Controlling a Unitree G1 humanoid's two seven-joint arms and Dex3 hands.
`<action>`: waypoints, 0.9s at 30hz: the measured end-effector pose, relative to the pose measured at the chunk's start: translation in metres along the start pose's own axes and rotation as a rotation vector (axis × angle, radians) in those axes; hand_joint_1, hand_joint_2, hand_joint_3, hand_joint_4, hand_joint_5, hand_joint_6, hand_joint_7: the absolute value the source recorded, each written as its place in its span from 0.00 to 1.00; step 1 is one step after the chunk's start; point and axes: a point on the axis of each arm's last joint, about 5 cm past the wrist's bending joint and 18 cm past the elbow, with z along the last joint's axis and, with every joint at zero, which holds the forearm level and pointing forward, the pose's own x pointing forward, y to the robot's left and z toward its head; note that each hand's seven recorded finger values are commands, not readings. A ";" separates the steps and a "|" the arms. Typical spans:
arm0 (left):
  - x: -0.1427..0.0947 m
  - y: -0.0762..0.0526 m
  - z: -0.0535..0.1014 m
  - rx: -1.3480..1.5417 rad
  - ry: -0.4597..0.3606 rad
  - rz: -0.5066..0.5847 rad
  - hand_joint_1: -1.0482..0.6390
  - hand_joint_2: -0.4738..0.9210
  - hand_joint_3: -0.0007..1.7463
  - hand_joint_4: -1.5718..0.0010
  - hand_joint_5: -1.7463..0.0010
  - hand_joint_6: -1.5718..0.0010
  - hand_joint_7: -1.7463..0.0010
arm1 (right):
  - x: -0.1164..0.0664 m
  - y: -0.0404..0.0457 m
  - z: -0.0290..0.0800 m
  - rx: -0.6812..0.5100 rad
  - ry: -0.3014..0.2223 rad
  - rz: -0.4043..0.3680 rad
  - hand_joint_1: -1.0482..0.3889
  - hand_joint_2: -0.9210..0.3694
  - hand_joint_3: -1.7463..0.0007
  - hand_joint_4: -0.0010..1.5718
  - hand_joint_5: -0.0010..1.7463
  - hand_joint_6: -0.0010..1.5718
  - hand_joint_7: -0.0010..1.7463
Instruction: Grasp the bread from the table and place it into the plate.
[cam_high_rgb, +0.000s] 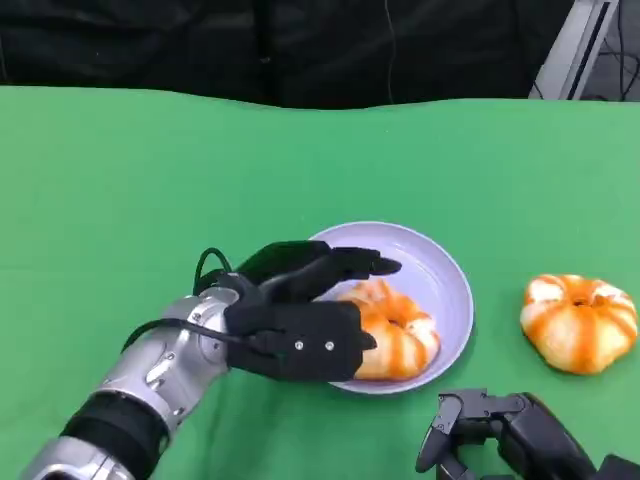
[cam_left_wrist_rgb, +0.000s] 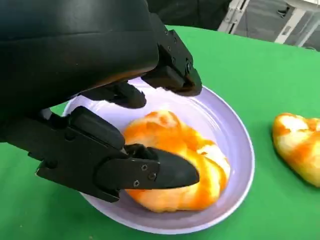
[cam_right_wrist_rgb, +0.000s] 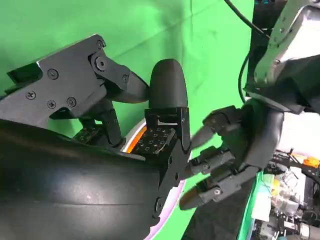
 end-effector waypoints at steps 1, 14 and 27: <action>0.000 0.001 0.000 -0.009 -0.001 -0.003 0.07 1.00 0.46 0.76 1.00 0.81 1.00 | 0.000 0.0000 0.000 0.000 0.000 0.000 0.63 0.27 0.41 0.53 0.87 0.57 0.64; -0.010 0.014 -0.006 -0.199 -0.097 0.135 0.07 1.00 0.45 0.73 0.99 0.77 0.99 | 0.000 0.0002 0.000 0.000 0.000 -0.002 0.65 0.25 0.43 0.55 0.84 0.58 0.63; -0.062 -0.009 -0.022 -0.826 -0.226 0.400 0.09 1.00 0.40 0.64 0.98 0.71 0.99 | -0.001 0.0001 0.000 -0.004 -0.008 0.001 0.65 0.25 0.43 0.55 0.84 0.57 0.64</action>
